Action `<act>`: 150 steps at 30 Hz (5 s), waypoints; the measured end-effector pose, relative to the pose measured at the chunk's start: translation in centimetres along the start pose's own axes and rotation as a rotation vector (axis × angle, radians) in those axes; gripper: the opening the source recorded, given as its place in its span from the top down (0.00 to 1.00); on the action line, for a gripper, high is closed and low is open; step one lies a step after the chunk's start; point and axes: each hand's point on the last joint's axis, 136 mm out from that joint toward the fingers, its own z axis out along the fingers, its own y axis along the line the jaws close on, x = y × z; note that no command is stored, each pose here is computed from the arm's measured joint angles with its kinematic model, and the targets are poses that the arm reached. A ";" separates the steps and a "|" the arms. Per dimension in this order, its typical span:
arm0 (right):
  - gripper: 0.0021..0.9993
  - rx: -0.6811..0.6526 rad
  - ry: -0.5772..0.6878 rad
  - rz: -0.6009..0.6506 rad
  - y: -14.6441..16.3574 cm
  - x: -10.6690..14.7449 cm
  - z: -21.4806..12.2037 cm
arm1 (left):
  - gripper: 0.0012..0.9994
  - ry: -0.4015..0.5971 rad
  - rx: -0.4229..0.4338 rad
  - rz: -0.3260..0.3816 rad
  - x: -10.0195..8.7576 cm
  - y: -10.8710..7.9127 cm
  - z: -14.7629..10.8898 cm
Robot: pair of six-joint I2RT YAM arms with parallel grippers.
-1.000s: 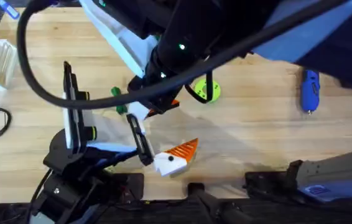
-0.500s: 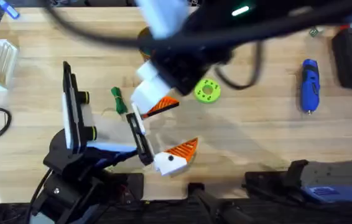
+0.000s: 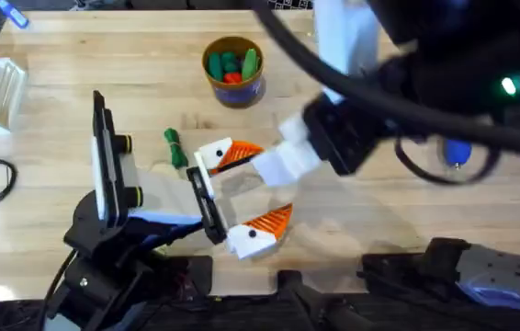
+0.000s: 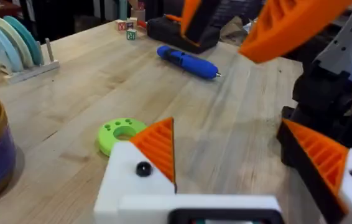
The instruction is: Pick up the gripper from the table and insert it into the empty holder that is missing its gripper. Then pick up a screw, insert it into the mounting hole, and use the screwdriver to tighten it. Finally, clean up the table by picking up the vegetable and placing it into the bucket.
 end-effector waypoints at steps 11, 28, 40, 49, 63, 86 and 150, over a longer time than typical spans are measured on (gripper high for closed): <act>0.12 -0.010 -0.109 0.214 -2.0 6.3 -3.0 | 0.01 0.000 0.000 0.000 0.0 0.0 0.0; 0.02 -0.080 -0.051 -0.047 -0.9 8.6 -3.7 | 0.21 0.000 0.000 0.001 0.0 0.0 0.0; 0.02 -0.087 -0.031 -0.087 -0.7 8.4 -3.1 | 0.99 0.000 0.000 0.004 0.0 0.0 0.0; 0.02 0.018 -0.004 -0.023 -3.3 7.6 -1.8 | 0.99 0.000 -0.001 0.004 0.0 0.0 0.0; 0.01 0.551 0.026 0.597 -25.2 8.9 -3.2 | 0.99 0.000 0.000 0.004 0.0 0.0 0.0; 0.01 0.718 0.060 0.767 -45.0 16.3 -1.3 | 0.99 0.000 0.000 0.004 0.0 0.0 0.0; 0.98 0.662 -0.451 0.506 -31.8 4.0 -11.1 | 0.99 -0.001 -0.007 0.004 0.0 0.1 0.0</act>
